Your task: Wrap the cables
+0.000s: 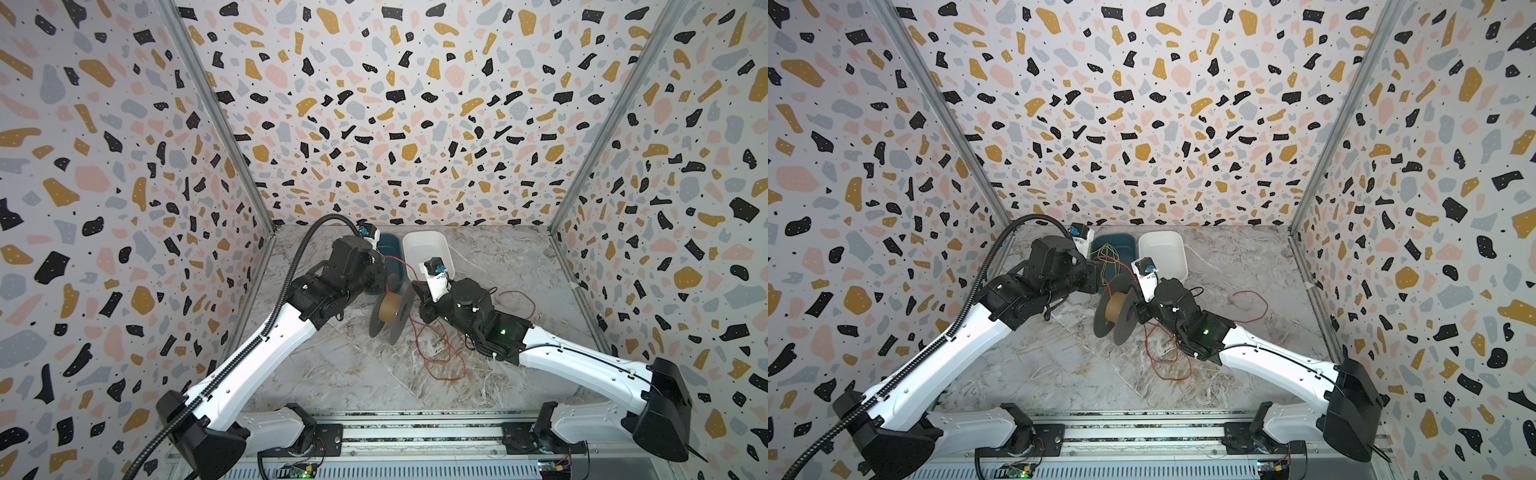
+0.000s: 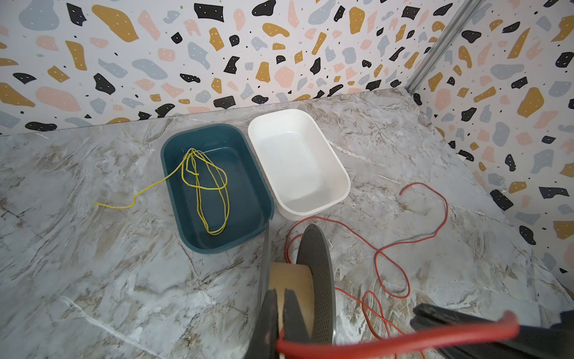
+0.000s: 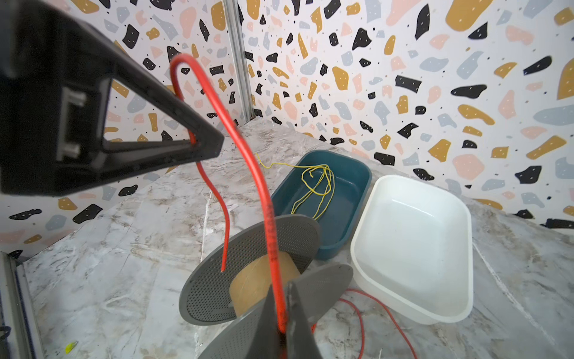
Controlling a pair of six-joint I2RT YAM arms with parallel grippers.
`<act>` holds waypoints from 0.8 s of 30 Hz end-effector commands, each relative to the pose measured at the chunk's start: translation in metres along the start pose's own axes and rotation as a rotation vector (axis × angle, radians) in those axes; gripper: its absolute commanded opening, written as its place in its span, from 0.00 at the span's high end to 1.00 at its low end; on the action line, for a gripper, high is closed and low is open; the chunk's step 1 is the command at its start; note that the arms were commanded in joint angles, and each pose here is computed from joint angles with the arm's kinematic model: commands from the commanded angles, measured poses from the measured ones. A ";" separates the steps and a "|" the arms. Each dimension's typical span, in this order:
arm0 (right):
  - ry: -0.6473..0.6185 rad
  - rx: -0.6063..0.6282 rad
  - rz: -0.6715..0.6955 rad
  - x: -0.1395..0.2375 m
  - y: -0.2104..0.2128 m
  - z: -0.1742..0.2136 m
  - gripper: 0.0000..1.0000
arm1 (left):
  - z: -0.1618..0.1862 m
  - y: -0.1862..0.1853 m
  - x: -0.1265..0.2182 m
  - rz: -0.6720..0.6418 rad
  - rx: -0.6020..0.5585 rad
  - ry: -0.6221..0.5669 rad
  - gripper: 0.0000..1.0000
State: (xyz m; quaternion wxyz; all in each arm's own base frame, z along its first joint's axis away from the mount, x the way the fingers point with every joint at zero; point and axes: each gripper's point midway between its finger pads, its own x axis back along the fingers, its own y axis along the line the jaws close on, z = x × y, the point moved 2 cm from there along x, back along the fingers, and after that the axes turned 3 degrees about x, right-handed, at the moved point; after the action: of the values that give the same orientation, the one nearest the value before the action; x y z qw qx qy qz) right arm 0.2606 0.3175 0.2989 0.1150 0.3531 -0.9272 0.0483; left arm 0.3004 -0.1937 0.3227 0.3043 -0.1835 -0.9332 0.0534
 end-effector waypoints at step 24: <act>-0.020 0.085 -0.247 0.015 -0.037 0.022 1.00 | 0.061 0.011 0.005 0.072 -0.006 -0.005 0.55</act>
State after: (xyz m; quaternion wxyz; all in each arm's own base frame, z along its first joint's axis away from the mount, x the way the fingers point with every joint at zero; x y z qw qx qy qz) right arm 0.2773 0.2737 0.2535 0.1311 0.4509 -0.8798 0.0741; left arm 0.2646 -0.1806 0.2540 0.3433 -0.2065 -0.9149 0.0490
